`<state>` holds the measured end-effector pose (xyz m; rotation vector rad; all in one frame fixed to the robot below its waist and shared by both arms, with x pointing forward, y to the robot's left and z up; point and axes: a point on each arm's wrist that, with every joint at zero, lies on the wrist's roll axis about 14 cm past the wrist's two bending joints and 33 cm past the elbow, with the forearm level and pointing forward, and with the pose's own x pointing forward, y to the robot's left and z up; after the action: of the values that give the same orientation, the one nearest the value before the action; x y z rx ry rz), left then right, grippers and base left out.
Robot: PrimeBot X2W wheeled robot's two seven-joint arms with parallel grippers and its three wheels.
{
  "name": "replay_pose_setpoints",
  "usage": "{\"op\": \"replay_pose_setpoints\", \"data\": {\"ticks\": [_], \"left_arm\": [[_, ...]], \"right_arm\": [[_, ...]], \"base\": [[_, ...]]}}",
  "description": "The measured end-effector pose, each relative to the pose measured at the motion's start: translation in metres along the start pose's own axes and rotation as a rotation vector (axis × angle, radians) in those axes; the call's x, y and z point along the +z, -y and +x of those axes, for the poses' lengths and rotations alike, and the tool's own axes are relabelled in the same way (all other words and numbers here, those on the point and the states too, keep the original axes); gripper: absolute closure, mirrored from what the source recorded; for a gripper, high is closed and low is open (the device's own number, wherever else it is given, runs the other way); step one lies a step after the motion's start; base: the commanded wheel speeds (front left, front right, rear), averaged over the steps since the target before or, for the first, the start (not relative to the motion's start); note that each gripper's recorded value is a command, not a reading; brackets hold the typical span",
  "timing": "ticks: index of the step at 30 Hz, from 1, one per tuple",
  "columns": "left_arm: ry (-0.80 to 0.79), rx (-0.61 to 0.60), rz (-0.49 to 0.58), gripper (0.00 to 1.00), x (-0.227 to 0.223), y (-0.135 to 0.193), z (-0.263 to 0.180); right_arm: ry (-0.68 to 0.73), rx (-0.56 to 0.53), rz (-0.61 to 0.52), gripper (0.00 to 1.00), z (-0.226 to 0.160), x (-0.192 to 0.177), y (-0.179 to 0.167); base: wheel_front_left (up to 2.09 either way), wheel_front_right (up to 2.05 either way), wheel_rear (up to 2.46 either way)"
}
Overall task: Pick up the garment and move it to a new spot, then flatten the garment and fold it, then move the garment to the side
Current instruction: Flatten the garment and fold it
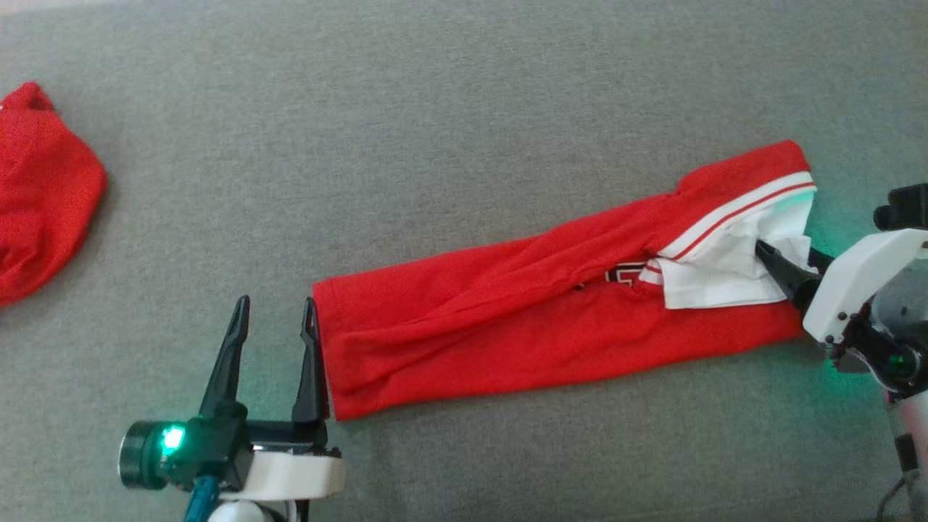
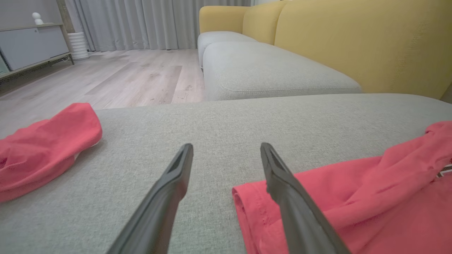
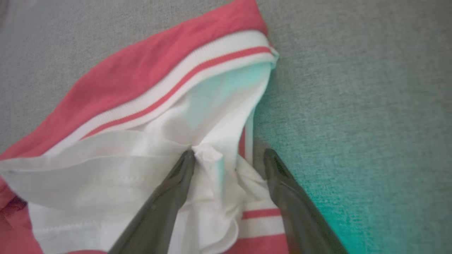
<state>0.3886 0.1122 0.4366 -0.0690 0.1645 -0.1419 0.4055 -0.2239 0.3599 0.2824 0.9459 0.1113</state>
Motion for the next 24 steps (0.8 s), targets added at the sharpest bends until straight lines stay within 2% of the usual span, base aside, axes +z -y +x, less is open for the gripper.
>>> {"op": "replay_pose_setpoints", "data": {"ticks": [6,7,8,9,10,14,18,24], "left_arm": [[-0.004,0.038,-0.016,0.00,-0.004,-0.007,-0.009],[-0.002,0.041,-0.018,0.00,-0.003,-0.008,-0.010],[0.002,0.047,-0.021,0.00,-0.003,-0.009,-0.011],[0.004,0.047,-0.025,0.00,-0.002,-0.009,-0.011],[0.005,0.048,-0.024,0.00,-0.002,-0.010,-0.012],[0.003,0.054,-0.030,0.00,-0.004,-0.011,-0.012],[0.003,0.048,-0.030,0.00,-0.005,-0.011,-0.013],[0.001,0.055,-0.020,0.00,-0.007,-0.015,-0.014]], "right_arm": [[-0.046,0.026,-0.018,0.00,0.003,-0.003,-0.011],[-0.051,0.031,-0.022,0.17,0.003,-0.003,-0.013],[-0.056,0.036,-0.029,0.51,0.003,-0.003,-0.015],[-0.057,0.044,-0.035,0.91,0.002,-0.003,-0.017],[-0.063,0.051,-0.040,1.00,0.001,-0.004,-0.020],[-0.060,0.057,-0.049,1.00,0.000,-0.006,-0.022],[-0.023,0.019,-0.049,1.00,-0.005,-0.001,-0.009],[0.049,-0.138,-0.018,1.00,-0.031,0.018,0.052]], "base": [[0.00,0.00,0.00],[0.00,0.00,0.00],[0.00,0.00,0.00],[0.00,0.00,0.00],[0.00,0.00,0.00],[0.00,0.00,0.00],[0.00,0.00,0.00],[0.00,0.00,0.00]]}}
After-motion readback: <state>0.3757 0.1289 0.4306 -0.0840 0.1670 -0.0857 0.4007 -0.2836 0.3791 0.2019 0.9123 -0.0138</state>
